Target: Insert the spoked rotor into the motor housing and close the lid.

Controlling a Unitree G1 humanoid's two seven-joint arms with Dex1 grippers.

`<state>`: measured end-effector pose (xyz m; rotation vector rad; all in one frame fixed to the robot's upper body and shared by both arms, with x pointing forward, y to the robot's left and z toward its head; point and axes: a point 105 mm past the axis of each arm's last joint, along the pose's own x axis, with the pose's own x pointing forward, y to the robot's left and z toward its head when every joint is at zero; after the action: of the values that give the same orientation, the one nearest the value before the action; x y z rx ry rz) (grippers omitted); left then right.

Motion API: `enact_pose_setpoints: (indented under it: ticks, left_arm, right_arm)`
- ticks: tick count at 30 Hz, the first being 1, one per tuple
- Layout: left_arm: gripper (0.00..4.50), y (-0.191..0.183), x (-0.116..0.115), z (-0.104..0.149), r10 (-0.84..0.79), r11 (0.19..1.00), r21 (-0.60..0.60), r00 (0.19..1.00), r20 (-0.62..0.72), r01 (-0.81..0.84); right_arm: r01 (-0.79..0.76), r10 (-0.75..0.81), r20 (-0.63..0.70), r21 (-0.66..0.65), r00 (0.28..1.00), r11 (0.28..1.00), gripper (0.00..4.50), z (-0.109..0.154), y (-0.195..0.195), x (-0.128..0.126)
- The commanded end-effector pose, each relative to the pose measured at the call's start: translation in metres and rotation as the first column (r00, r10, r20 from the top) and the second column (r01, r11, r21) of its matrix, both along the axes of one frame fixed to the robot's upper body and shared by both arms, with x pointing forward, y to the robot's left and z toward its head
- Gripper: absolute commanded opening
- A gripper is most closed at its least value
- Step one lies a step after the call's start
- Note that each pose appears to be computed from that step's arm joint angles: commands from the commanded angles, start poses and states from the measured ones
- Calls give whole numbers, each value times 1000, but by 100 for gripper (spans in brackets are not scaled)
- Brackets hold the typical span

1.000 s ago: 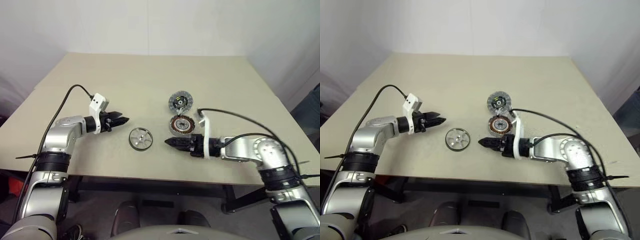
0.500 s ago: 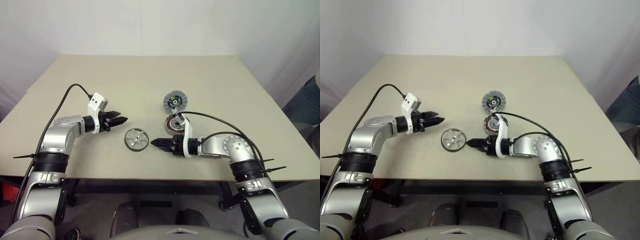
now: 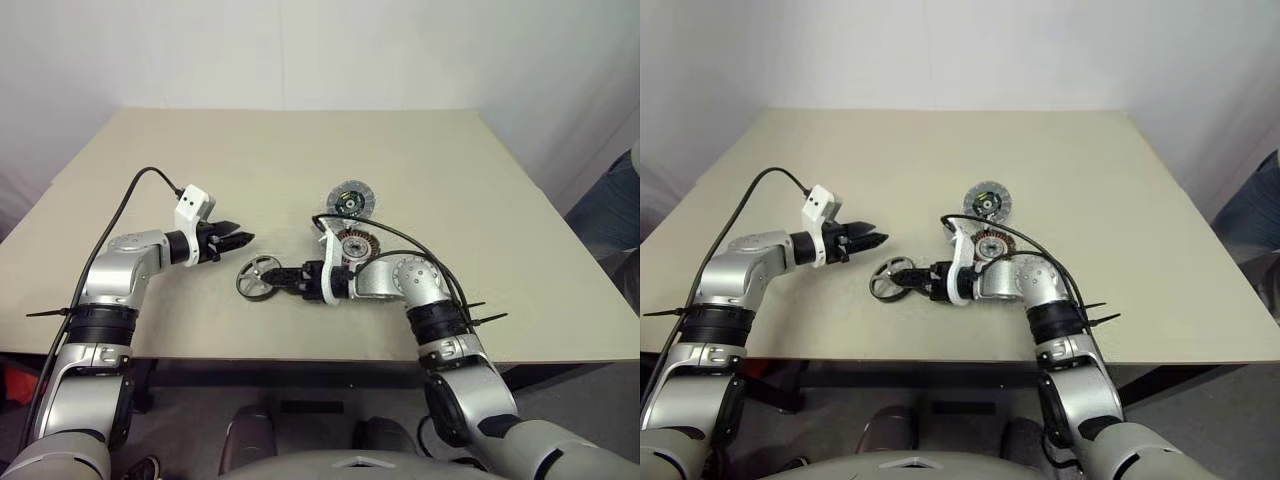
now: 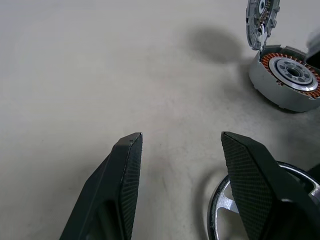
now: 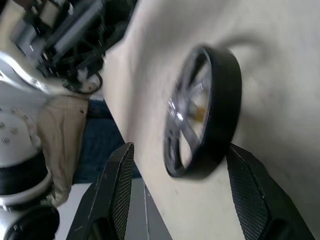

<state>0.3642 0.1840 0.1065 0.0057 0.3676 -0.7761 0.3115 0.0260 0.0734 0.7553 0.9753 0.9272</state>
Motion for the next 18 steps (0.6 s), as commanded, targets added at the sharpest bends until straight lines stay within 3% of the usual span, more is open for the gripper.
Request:
enact_pose_setpoints:
  ticks: [1,3,10,18]
  left_arm:
    - [266,1,3,18,1,1000,2,998,70,-1]
    - [266,2,4,18,4,1000,3,997,74,-4]
    - [266,1,8,20,9,1000,3,996,85,-10]
    - [266,-3,12,17,8,1000,-6,996,84,-7]
  right_arm:
    - [34,-35,49,19,998,999,323,14,-1,14]
    - [55,-55,46,11,997,998,323,13,-4,18]
    - [63,-62,54,-8,997,998,91,15,-18,20]
    - [99,-102,81,36,992,994,91,36,-46,21]
